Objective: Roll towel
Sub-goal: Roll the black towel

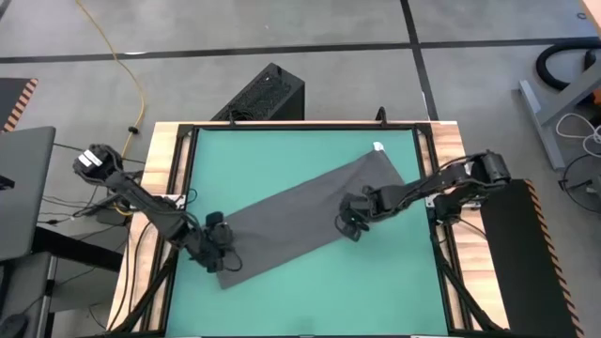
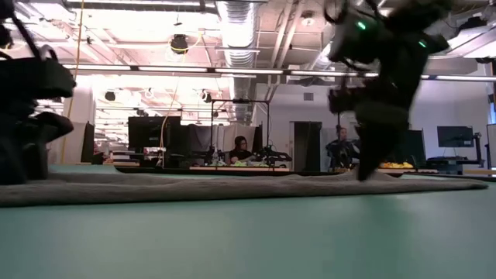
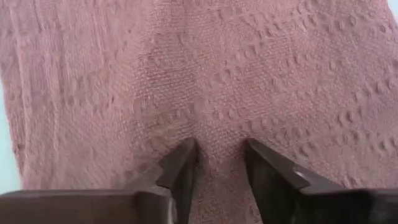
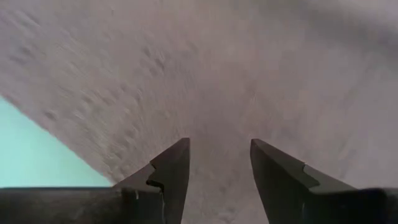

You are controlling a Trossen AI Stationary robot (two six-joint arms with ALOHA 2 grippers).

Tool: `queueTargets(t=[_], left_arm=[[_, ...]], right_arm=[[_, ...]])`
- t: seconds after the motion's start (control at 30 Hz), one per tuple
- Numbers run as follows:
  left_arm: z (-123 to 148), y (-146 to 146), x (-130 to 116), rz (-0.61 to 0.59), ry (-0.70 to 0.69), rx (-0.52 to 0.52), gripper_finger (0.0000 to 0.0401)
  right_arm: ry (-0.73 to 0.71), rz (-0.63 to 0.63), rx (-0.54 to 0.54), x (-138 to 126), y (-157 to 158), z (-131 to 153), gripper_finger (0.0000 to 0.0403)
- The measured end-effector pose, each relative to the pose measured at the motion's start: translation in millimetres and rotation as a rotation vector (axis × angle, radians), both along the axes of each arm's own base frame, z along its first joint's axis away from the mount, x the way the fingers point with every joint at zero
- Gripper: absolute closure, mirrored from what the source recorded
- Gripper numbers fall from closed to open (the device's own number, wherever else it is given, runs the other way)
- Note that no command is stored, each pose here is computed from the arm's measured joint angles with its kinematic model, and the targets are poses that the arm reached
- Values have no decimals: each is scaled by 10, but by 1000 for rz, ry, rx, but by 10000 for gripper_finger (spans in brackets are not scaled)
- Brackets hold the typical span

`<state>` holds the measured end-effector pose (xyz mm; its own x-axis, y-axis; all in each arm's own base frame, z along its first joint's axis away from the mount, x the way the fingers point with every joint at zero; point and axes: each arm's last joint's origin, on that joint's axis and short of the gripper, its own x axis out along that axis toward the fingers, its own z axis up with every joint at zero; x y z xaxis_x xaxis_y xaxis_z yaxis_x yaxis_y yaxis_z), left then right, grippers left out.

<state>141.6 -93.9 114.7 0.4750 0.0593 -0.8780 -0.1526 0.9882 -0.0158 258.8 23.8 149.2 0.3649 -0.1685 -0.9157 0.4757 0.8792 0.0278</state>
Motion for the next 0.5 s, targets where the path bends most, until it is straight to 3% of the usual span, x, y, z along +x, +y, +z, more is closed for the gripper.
queueTargets(t=[0.1,0.23,0.5], left_arm=[[-4,95,59,16,8,26,304],[-13,300,135,44,38,99,335],[49,813,228,147,179,339,358]], right_arm=[[-25,-70,42,-113,90,-141,210],[-79,-55,122,-144,323,-179,210],[-330,104,389,129,822,182,210]])
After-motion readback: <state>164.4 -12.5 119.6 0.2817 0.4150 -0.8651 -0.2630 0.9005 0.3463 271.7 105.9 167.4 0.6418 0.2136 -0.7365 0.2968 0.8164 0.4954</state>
